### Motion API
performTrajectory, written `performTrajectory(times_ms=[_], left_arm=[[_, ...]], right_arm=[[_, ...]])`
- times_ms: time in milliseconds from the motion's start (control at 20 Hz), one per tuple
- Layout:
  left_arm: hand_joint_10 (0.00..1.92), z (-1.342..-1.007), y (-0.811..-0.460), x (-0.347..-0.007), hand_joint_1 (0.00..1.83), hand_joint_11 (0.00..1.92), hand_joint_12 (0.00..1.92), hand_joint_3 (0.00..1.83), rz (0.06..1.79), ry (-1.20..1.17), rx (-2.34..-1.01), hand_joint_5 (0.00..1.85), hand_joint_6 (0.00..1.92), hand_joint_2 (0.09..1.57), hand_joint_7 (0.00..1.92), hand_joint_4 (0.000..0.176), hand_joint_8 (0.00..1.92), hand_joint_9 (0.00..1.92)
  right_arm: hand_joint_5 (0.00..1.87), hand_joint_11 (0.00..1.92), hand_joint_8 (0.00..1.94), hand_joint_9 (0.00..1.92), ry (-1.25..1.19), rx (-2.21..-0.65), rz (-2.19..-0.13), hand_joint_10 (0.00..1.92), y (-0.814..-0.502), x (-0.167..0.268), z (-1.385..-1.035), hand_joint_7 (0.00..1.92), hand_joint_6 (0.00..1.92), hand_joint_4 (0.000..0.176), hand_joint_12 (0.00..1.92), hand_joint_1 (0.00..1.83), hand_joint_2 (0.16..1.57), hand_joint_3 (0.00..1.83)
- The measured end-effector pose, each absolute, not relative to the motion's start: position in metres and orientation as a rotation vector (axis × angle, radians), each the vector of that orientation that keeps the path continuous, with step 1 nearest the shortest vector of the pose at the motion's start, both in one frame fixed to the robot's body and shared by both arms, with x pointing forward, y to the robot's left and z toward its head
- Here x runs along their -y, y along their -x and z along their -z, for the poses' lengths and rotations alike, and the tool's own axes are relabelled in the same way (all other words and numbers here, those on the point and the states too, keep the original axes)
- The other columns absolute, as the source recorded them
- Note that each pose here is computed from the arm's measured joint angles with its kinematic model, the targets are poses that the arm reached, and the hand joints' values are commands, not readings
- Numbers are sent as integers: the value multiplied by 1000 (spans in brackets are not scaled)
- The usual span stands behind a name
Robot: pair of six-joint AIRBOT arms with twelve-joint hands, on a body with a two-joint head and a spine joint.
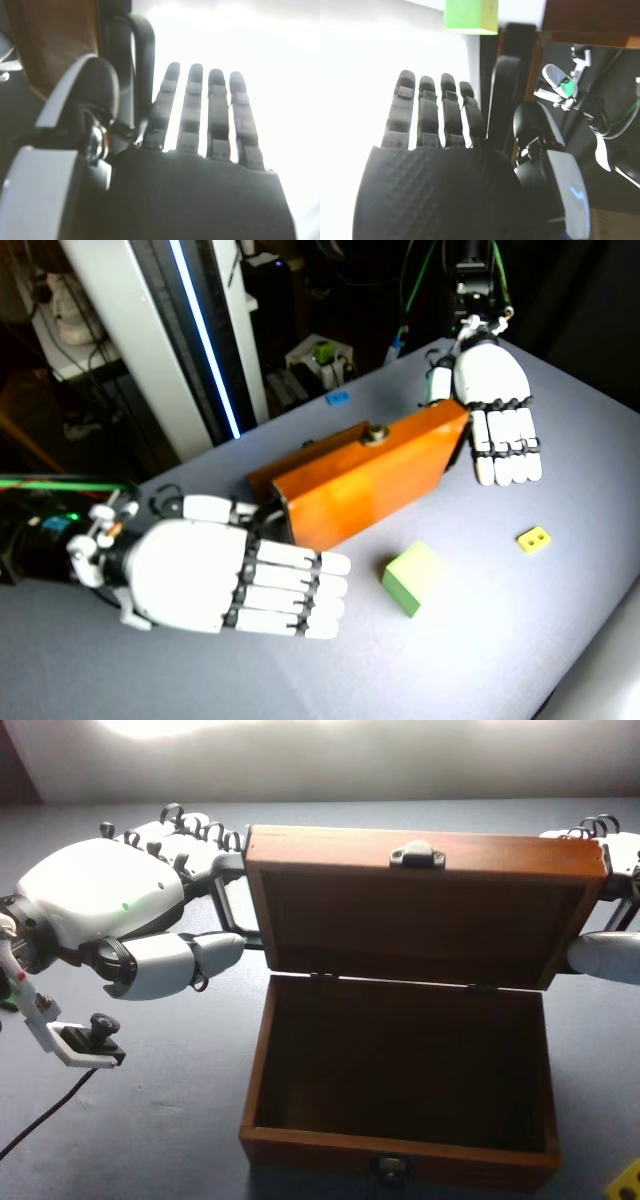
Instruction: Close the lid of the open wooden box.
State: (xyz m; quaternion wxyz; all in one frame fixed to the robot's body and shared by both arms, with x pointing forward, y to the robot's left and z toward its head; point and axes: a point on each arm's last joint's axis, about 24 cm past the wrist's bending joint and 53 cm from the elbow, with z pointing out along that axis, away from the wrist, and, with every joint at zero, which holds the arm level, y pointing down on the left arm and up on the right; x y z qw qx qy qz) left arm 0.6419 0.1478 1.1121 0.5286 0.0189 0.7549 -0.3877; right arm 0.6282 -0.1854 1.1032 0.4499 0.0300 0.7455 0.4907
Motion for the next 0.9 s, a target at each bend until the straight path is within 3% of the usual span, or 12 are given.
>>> performTrajectory(times_ms=[150,250,500,550,600,700,750,800,850,900], left_arm=[[13,-1115,-637,-153,0,117,55,23,927,-45,-1796,91,5,1570,63,0,2,136],[15,-1116,-633,-153,0,187,97,11,942,-38,-1790,128,4,1560,99,0,3,239],[2,-1117,-618,-160,0,57,82,64,954,-31,-1798,182,9,1571,145,0,10,149],[7,-1117,-615,-162,0,45,78,65,954,-28,-1798,166,0,1571,153,0,11,160],[7,-1118,-615,-162,0,45,78,65,957,-18,-1795,166,0,1571,153,0,11,160],[6,-1116,-613,-164,0,66,91,68,956,-16,-1798,138,1,1571,145,0,2,178],[6,-1116,-612,-165,0,66,91,68,959,-9,-1799,138,1,1571,145,0,2,178],[16,-1114,-611,-166,0,101,112,27,957,-9,-1803,127,0,1545,150,1,1,317],[0,-1111,-607,-166,0,73,101,57,959,-5,-1815,111,0,1569,131,0,0,237],[0,-1109,-605,-167,0,73,101,57,955,-9,-1822,111,0,1569,131,0,0,237]], right_arm=[[80,112,0,46,-30,-1827,-1272,2,-614,171,-1111,100,1,0,51,377,1335,0],[79,112,1,48,-20,-1823,-1298,2,-607,165,-1114,103,0,0,56,354,1304,0],[51,97,0,36,-23,-1844,-1302,0,-599,166,-1108,88,1,3,63,477,1249,0],[43,83,1,35,-24,-1850,-1302,2,-597,166,-1106,90,1,20,61,582,1190,0],[43,83,1,35,-25,-1850,-1304,2,-597,166,-1107,90,1,20,61,582,1190,0],[9,85,0,29,-45,-1848,-1305,0,-597,168,-1107,70,0,38,78,627,1095,0],[9,85,0,29,-44,-1850,-1304,0,-596,170,-1106,70,0,38,78,627,1095,0],[4,81,1,33,-47,-1858,-1300,2,-594,171,-1104,69,0,17,79,632,1087,0],[0,20,0,0,-61,-1871,-1293,0,-593,174,-1099,4,0,31,57,632,1064,0],[0,20,0,0,-66,-1882,-1288,0,-592,176,-1096,4,0,31,57,632,1064,0]])
